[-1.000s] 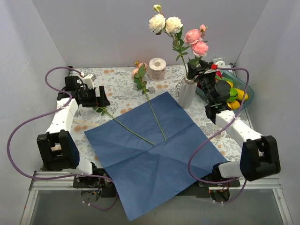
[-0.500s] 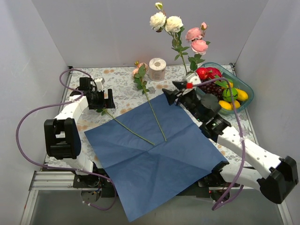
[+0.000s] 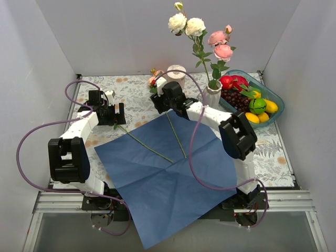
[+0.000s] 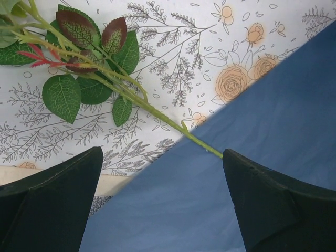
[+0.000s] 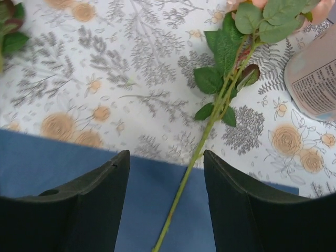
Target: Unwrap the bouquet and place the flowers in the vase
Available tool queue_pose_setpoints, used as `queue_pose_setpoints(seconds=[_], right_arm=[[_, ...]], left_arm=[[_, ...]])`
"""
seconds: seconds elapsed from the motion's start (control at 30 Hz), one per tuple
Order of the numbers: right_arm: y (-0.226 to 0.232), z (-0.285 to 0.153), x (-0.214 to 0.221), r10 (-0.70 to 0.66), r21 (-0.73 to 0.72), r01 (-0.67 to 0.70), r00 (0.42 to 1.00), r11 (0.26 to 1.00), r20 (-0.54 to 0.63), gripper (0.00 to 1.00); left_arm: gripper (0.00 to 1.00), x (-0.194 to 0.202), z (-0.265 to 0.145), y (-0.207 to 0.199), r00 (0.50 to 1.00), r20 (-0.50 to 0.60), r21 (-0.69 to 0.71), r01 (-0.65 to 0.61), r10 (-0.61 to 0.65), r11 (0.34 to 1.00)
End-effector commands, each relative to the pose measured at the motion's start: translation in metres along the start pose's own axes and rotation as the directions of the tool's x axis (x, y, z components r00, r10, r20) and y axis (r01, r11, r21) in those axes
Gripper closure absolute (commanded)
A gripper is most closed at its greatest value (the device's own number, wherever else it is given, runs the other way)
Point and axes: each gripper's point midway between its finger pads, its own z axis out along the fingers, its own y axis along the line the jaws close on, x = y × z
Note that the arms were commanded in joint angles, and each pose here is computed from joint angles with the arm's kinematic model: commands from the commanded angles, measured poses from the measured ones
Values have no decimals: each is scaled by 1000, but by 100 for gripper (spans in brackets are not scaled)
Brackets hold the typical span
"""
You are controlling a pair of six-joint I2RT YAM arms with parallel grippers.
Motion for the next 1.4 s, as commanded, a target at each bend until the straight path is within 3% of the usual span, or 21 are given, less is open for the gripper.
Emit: queue_pose_setpoints(seconds=[0.0,0.23,0.6,0.9,0.97,1.13,1.37], right_arm=[[-29,25,-30,76,9,-77,996,997,46,35],[-43,67,4,117,41,-115,992,993,-54,37],[-31,66,66,169,47,-163,966,986,-198,44],[-29,75,87,185,76,-171,953,982,-241,55],[-29,77,86,182,80,-167,953,983,-241,65],[-31,71,54,182,79,-170,967,982,-177,99],[-26,20,-77,124,48,-129,987,990,98,99]], left_arm=[[2,-11,-23,-2,995,88,-19,-45,46,999],[2,-10,-33,-3,993,95,-23,-64,66,998],[2,-18,-39,-7,990,122,-12,-70,71,997],[2,-26,-53,-9,986,149,-20,-73,75,997],[2,-22,-55,-9,987,142,-17,-75,76,997],[2,-18,-64,-10,984,154,-27,-91,94,995],[2,-17,-71,-10,982,160,-33,-94,98,995]])
